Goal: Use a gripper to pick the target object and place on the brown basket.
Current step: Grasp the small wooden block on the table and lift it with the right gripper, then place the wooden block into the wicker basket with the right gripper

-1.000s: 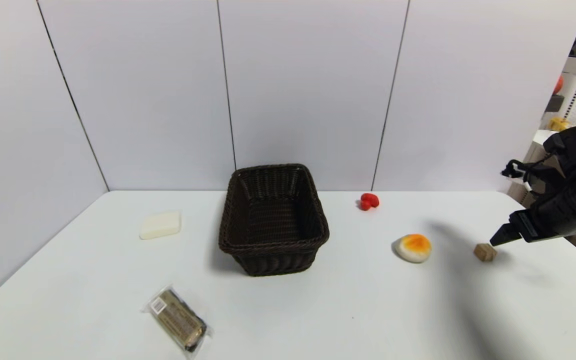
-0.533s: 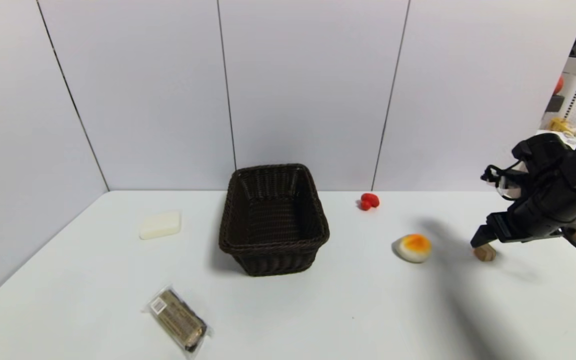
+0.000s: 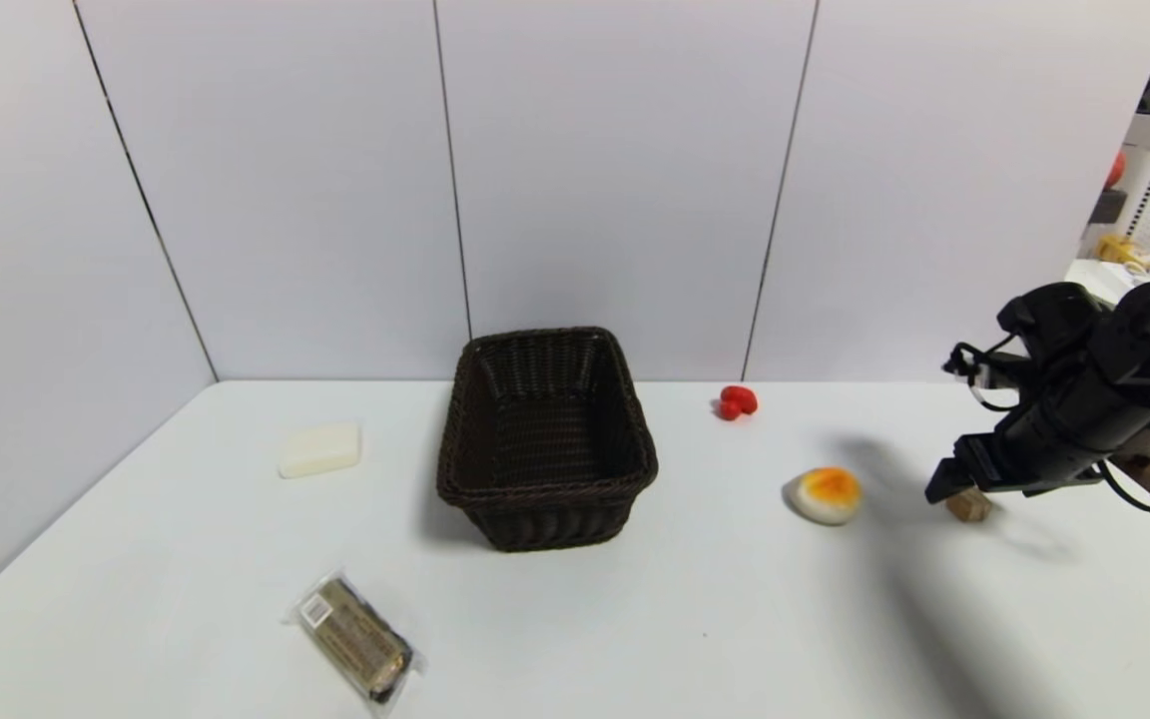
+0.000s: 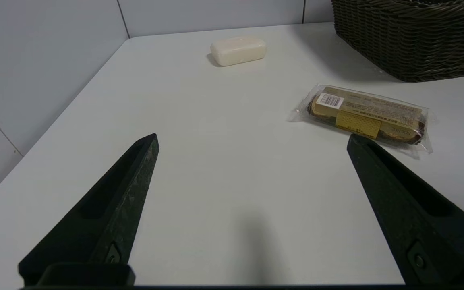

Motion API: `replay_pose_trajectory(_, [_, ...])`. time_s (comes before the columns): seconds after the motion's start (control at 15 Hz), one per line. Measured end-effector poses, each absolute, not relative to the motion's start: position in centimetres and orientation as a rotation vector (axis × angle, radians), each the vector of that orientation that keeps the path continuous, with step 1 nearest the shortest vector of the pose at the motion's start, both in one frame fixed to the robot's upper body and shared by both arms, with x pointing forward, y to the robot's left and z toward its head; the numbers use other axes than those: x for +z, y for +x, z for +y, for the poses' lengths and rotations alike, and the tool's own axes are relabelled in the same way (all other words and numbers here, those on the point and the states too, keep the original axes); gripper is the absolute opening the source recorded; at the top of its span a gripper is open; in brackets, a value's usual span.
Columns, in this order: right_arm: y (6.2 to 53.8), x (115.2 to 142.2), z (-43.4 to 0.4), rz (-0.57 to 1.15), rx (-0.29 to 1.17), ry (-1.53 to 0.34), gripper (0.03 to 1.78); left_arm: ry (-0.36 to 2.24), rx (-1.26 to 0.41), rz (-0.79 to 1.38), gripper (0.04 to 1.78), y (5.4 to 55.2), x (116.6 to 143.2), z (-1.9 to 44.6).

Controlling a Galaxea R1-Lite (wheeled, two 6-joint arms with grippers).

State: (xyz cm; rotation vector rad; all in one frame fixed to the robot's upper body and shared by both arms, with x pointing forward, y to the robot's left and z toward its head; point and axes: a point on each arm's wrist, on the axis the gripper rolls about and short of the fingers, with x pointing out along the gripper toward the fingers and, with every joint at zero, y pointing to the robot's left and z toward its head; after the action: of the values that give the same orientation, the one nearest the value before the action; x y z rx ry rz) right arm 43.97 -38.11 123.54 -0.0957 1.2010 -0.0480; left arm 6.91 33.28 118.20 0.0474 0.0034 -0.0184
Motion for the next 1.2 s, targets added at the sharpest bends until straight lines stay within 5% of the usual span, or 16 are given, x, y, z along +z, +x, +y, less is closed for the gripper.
replay_pose_trajectory(0.47, [44.5, 122.2, -37.8, 1.237, -0.036, -0.096, 0.76, 0.047, -0.019, 0.003, 1.69, 6.9, 118.2, 33.3])
replay_pose_trajectory(0.53, [44.6, 122.1, -37.8, 1.240, -0.035, -0.096, 0.33, 0.047, -0.018, 0.003, 1.69, 6.9, 118.2, 33.3])
replay_pose_trajectory(0.87, [44.9, 122.8, -37.9, 1.209, -0.031, -0.101, 0.37, 0.047, -0.019, 0.003, 1.69, 6.9, 118.2, 33.3])
replay_pose_trajectory(1.2, [45.8, 128.9, -34.0, 0.979, 0.058, -0.158, 0.37, 0.047, -0.019, 0.003, 1.69, 6.9, 118.2, 33.3])
